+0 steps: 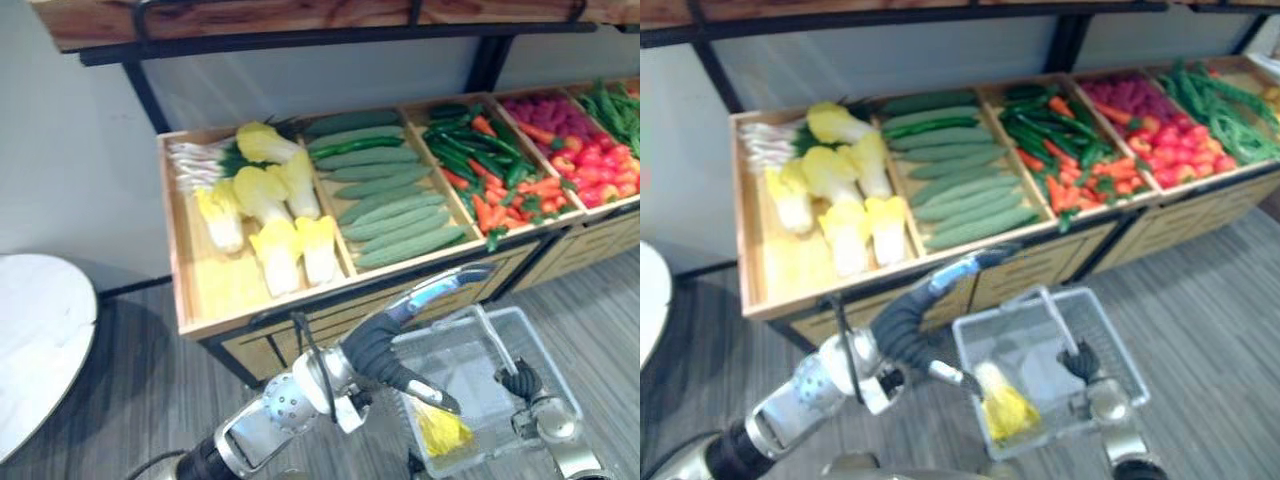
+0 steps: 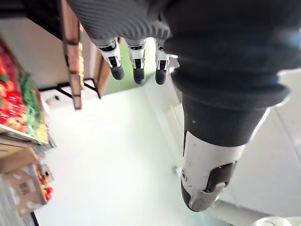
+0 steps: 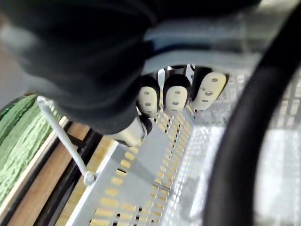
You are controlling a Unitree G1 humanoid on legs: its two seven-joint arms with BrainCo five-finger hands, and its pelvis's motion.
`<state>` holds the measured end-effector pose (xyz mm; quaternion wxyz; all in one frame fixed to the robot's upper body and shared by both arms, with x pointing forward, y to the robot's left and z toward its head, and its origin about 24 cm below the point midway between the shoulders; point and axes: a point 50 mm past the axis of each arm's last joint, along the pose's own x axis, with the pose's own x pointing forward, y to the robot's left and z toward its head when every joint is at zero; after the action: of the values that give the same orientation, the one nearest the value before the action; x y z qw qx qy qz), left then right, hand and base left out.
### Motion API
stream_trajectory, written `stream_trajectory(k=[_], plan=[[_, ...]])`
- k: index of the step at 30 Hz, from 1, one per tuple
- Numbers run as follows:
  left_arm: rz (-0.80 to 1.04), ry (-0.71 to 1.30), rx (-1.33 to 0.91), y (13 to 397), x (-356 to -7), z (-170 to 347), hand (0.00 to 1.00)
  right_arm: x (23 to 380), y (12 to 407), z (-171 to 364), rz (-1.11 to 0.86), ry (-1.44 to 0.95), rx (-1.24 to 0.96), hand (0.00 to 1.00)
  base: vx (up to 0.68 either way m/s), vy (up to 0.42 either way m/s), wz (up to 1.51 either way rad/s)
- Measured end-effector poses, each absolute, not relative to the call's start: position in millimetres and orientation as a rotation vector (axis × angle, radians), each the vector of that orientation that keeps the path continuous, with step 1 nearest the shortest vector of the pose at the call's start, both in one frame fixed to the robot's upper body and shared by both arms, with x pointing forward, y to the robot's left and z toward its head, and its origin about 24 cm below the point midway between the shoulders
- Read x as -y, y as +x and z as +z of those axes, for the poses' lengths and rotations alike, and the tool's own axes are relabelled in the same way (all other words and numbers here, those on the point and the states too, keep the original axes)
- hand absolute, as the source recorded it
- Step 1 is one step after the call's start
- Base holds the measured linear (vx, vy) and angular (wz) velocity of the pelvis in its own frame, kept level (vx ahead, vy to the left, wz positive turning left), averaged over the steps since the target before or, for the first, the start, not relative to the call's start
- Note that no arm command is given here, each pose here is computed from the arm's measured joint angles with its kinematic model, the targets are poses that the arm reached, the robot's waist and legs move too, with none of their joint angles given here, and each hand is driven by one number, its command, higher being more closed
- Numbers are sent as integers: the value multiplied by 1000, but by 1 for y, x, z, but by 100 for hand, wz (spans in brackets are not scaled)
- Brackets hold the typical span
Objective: Pick vegetable in the basket
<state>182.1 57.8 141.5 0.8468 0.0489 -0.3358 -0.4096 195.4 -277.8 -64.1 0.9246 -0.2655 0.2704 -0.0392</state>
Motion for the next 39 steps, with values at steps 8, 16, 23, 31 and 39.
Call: stream_trajectory(k=[8,16,23,31,39], plan=[[-641,138,667,192,-94,138,0,303,168,-86,-276,-468,-697,100,-1,-5,40],[-80,154,641,199,-168,140,0,319,111,-118,-487,-309,-928,100,15,1,35],[530,225,242,186,-255,63,0,309,66,-135,-650,-170,-1036,100,31,9,34],[828,354,-264,131,-300,-24,0,284,55,-142,-691,-84,-1018,100,25,13,14],[964,263,-931,33,-297,-123,0,270,59,-147,-690,-40,-1021,100,45,1,5]])
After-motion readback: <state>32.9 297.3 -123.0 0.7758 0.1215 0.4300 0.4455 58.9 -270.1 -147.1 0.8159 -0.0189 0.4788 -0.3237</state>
